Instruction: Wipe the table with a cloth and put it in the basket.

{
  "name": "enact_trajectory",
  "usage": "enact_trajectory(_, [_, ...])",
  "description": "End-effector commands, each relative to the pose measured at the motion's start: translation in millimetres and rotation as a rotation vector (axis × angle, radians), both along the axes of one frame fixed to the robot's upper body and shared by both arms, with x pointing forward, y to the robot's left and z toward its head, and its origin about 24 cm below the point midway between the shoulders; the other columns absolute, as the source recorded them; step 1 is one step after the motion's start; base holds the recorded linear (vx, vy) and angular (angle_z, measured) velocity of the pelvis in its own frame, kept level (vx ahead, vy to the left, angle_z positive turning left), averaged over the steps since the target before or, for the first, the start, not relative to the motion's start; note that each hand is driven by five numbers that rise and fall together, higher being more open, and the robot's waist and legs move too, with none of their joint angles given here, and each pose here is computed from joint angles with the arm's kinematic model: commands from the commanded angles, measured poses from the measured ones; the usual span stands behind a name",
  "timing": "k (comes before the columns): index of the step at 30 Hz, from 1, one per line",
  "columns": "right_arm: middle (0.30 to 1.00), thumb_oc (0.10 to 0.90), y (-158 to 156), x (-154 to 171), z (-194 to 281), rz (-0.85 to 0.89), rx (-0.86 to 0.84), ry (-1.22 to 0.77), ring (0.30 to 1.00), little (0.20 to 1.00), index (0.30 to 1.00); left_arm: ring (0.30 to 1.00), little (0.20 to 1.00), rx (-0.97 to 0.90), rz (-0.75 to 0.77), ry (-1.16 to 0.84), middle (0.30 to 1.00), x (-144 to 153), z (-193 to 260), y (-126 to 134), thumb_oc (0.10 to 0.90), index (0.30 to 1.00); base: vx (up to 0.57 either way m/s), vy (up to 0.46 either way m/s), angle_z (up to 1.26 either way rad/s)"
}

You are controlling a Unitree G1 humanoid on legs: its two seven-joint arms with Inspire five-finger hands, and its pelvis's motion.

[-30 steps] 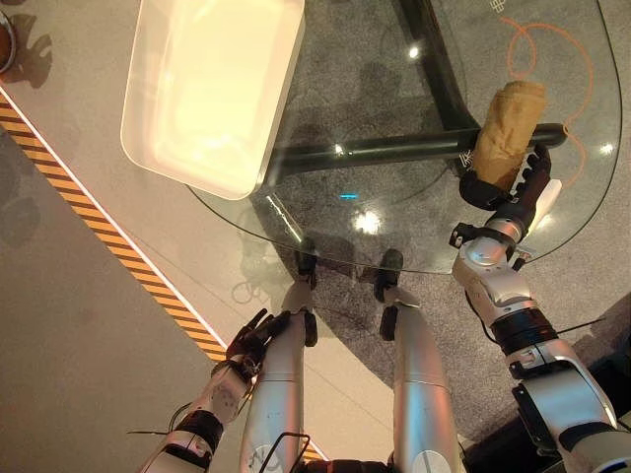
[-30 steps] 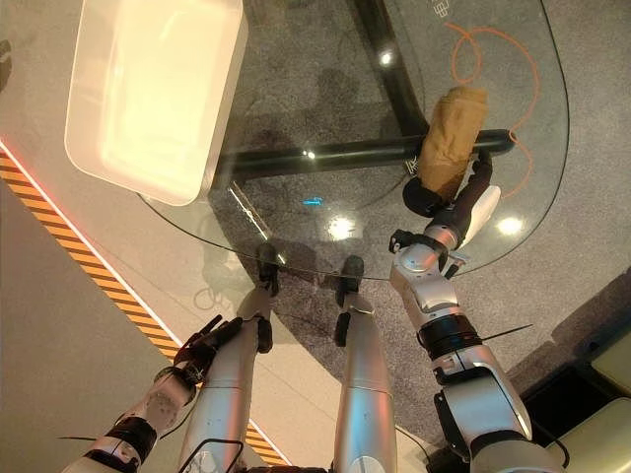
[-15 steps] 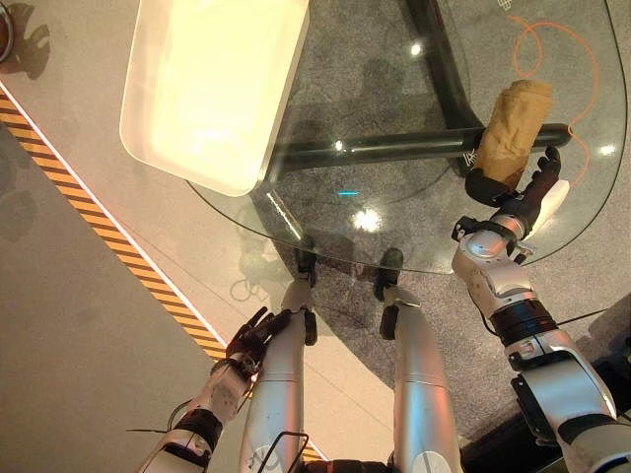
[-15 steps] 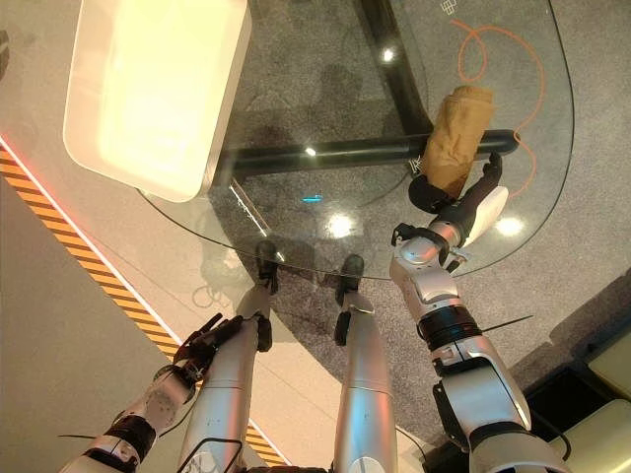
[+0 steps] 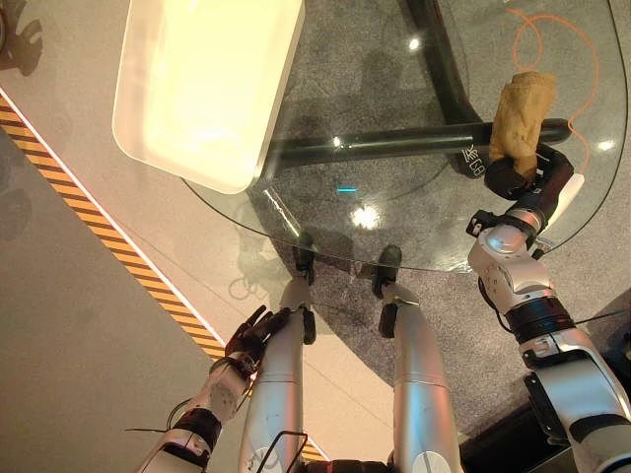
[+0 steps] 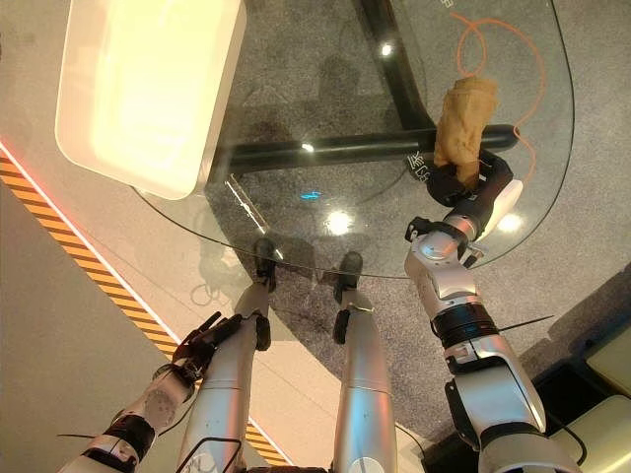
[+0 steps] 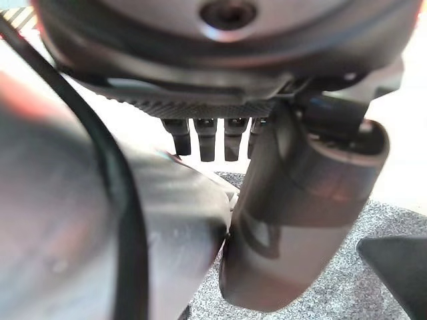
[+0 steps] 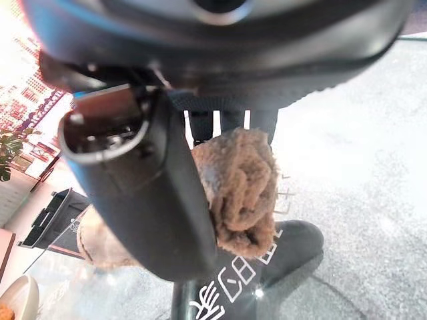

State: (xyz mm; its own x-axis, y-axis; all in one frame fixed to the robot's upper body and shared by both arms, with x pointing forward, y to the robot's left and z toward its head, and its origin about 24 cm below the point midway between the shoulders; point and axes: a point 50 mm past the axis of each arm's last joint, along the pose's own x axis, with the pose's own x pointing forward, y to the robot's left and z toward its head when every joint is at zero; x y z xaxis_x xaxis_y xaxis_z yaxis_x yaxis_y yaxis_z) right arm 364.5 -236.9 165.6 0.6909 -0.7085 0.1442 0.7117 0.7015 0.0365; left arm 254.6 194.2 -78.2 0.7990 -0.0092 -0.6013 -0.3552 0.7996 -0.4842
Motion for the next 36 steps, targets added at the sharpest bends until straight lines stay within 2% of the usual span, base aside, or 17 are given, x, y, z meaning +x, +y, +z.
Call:
enact_trajectory(1, [0.300,0.100,22.7,-2.7,-1.7,0.136,-0.061,-0.004,0.300,0.200,0.300,0.900,0.900,-0.072,-0.022,0.085,0.900,-24.5,-20.1,-21.6,0.800,0.900,0.00,0.000,0.00])
enact_trajectory(14, [0.300,0.100,27.3,-8.4,14.5,0.100,-0.125,-0.064,0.300,0.200,0.300,0.900,0.900,-0.085,-0.004,0.093,0.900,-24.6,-20.3,-23.9,0.800,0.900,0.00,0.006,0.00])
enact_trajectory(18, [0.300,0.100,32.2,-8.8,22.9,0.139,-0.173,-0.089,0.300,0.200,0.300,0.900,0.900,-0.087,0.001,0.088,0.900,-25.5,-20.3,-23.8,0.800,0.900,0.00,0.000,0.00])
enact_trajectory(22, [0.300,0.100,44.5,-5.3,25.9,0.244,-0.242,-0.068,0.300,0.200,0.300,0.900,0.900,-0.095,-0.008,0.069,0.900,-23.8,-18.5,-25.3,0.800,0.900,0.00,0.000,0.00])
enact_trajectory(29, [0.300,0.100,90.2,-2.9,20.0,0.562,-0.330,-0.002,0.300,0.200,0.300,0.900,0.900,-0.103,-0.022,0.057,0.900,-21.3,-16.9,-30.2,0.800,0.900,0.00,0.000,0.00])
enact_trajectory(36, [0.300,0.100,125.2,-8.7,11.7,0.754,-0.459,0.045,0.300,0.200,0.300,0.900,0.900,-0.104,-0.029,0.061,0.900,-25.1,-19.2,-32.3,0.800,0.900,0.00,0.005,0.02])
